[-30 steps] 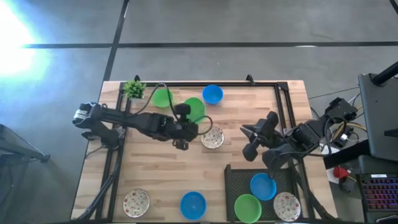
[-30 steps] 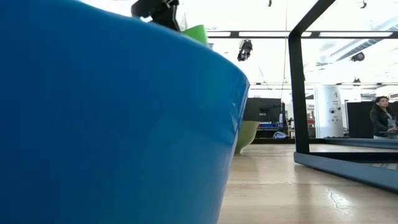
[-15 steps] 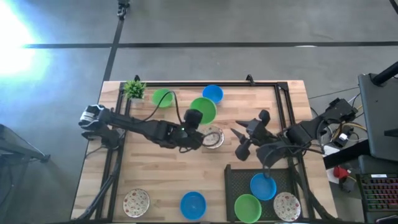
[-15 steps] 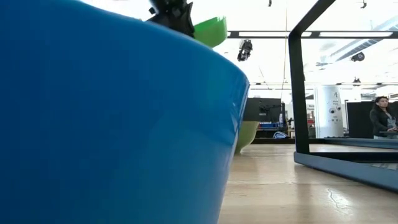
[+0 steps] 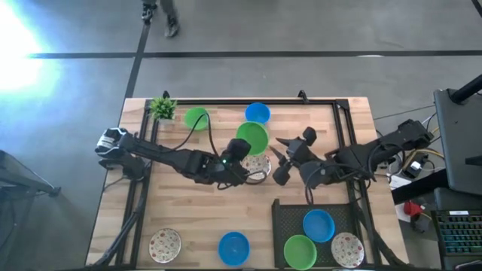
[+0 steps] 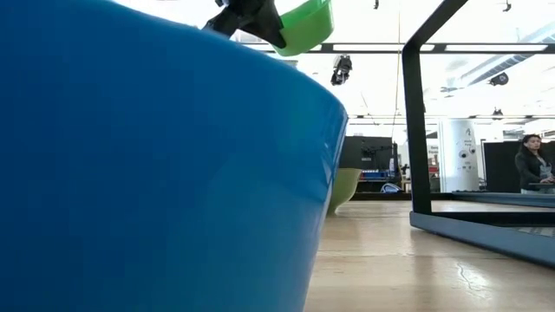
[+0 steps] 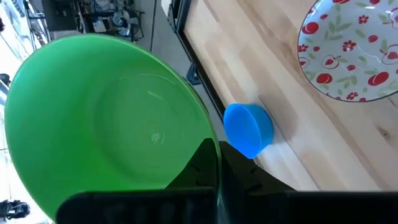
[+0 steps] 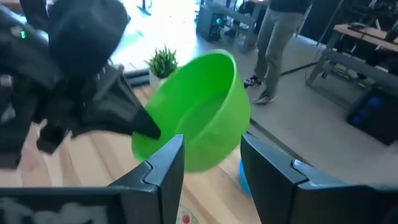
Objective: Pick & Place Mini bowls
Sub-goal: Stack the bottom green bowl on top of the green bowl on the shelf
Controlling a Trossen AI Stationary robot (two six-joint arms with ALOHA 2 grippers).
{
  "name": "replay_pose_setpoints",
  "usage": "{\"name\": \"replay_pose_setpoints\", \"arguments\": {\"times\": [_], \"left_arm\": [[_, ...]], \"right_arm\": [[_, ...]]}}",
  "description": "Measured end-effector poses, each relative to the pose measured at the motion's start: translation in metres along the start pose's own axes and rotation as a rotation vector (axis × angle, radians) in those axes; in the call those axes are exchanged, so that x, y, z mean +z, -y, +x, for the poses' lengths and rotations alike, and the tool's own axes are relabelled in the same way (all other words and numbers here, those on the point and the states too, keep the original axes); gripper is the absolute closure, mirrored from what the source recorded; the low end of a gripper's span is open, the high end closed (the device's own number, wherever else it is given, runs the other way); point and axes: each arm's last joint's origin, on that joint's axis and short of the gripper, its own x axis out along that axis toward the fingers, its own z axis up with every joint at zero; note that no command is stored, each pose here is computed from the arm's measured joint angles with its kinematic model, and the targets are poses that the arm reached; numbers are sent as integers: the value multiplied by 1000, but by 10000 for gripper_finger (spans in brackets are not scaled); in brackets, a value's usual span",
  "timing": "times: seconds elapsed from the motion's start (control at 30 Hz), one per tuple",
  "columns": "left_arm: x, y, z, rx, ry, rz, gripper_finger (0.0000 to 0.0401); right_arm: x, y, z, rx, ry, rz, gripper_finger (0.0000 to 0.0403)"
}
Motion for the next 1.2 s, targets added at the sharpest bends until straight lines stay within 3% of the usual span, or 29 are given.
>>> {"name": "replay_pose_setpoints", "arguments": {"times": [0.43, 0.67, 1.2], "left_arm": [[2, 1, -3, 2, 8, 6, 401], [5, 1, -6, 49, -16, 43, 401], [13, 4, -18, 102, -46, 76, 401]], "right_arm": [[3, 9, 24, 0, 11, 41, 251], [3, 14, 32, 78, -29, 70, 260], [-3, 21, 42, 37, -60, 221, 295]]}}
